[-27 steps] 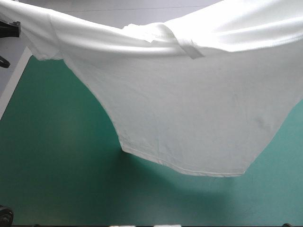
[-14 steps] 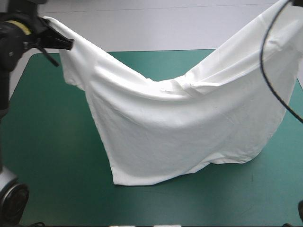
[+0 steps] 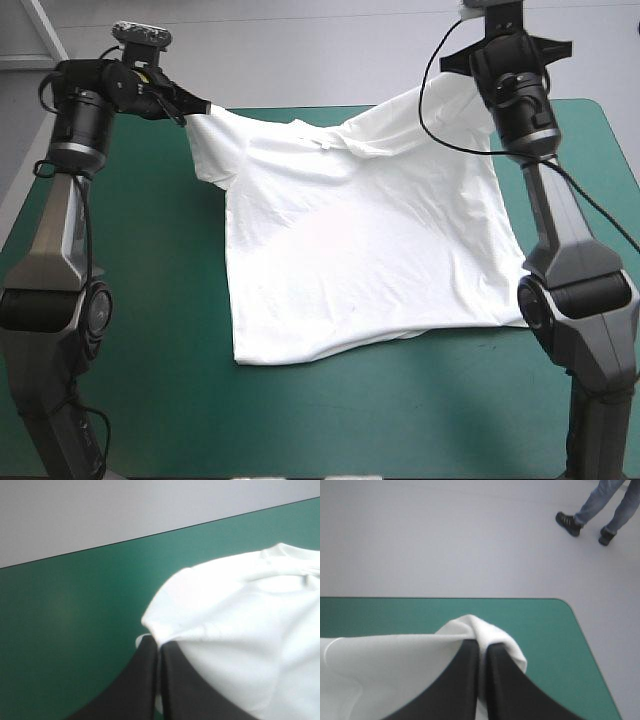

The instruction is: Fold the cloth

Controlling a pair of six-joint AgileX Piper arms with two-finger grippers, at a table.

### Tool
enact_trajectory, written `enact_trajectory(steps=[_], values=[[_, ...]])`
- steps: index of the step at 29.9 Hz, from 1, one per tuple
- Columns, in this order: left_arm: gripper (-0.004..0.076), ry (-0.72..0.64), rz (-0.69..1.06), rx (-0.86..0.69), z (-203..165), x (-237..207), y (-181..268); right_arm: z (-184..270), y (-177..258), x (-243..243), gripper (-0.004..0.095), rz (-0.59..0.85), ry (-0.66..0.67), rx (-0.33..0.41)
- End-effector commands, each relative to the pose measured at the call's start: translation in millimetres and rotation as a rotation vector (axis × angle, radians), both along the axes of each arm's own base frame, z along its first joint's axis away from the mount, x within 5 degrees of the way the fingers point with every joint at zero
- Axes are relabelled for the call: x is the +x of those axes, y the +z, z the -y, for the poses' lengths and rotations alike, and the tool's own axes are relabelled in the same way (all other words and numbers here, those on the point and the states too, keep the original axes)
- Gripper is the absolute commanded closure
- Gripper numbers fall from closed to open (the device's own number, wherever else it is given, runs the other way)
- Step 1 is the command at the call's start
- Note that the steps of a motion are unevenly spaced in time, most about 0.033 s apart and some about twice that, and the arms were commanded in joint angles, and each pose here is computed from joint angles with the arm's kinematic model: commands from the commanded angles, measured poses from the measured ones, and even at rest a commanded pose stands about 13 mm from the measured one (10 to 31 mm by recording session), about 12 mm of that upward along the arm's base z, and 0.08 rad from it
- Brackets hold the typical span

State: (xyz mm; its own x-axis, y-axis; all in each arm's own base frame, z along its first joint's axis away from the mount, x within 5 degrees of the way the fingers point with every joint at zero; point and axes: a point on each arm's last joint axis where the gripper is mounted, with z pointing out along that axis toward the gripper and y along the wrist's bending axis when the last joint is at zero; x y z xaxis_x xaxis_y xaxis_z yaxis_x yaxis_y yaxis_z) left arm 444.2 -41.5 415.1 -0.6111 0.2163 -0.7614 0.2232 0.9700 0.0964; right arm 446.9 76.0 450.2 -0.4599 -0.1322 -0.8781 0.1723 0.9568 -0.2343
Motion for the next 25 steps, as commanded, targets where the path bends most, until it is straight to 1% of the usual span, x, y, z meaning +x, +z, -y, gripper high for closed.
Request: enact_trajectory(steps=[1,3,4,6,7,9,11,12,13,14,15,16,18,21,22,23,25], values=[[0.0733,-0.004,0.166,-0.095,6,19,5,1,-10,21,0.0927,0.085,0.006,-0.032],[0.0733,-0.002,0.193,-0.125,9,35,-10,-3,-36,41,0.0926,0.059,0.026,-0.038],[0.0733,0.002,0.21,-0.135,9,43,-17,-6,-47,48,0.0925,0.053,0.04,-0.027],[0.0727,0.005,0.21,-0.141,10,53,-31,-5,-62,59,0.0888,0.038,0.055,0.019],[0.0706,0.006,0.206,-0.146,11,57,-38,-5,-68,63,0.0838,0.024,0.074,0.054],[0.0615,0.007,0.181,-0.153,12,64,-51,1,-75,68,0.0688,0.004,0.113,0.125],[0.0452,0.007,0.158,-0.162,13,68,-61,11,-79,72,0.0453,-0.014,0.127,0.211],[0.0382,0.009,0.15,-0.165,13,68,-62,17,-79,72,0.0333,-0.019,0.119,0.237],[0.0289,0.008,0.136,-0.165,13,68,-64,24,-77,70,0.0232,-0.03,0.104,0.249],[0.0242,0.006,0.125,-0.164,13,68,-65,30,-75,68,0.0158,-0.037,0.089,0.252],[0.0202,0.004,0.112,-0.163,13,67,-66,34,-72,66,0.012,-0.048,0.079,0.247],[0.0185,-0.001,0.094,-0.16,14,64,-62,40,-64,60,0.0099,-0.061,0.066,0.238],[0.0189,-0.01,0.064,-0.156,14,60,-57,46,-54,50,0.0106,-0.102,0.049,0.225],[0.019,-0.009,-0.025,-0.171,14,44,-42,52,-34,27,0.0138,-0.178,0.031,0.158],[0.0189,-0.005,-0.08,-0.178,15,38,-40,55,-29,18,0.0146,-0.213,0.015,0.138],[0.019,0.004,-0.118,-0.188,15,33,-38,56,-22,12,0.015,-0.201,0.011,0.133],[0.0193,0.007,-0.234,-0.188,15,19,-35,57,-6,-3,0.0165,-0.188,0.036,0.157]])
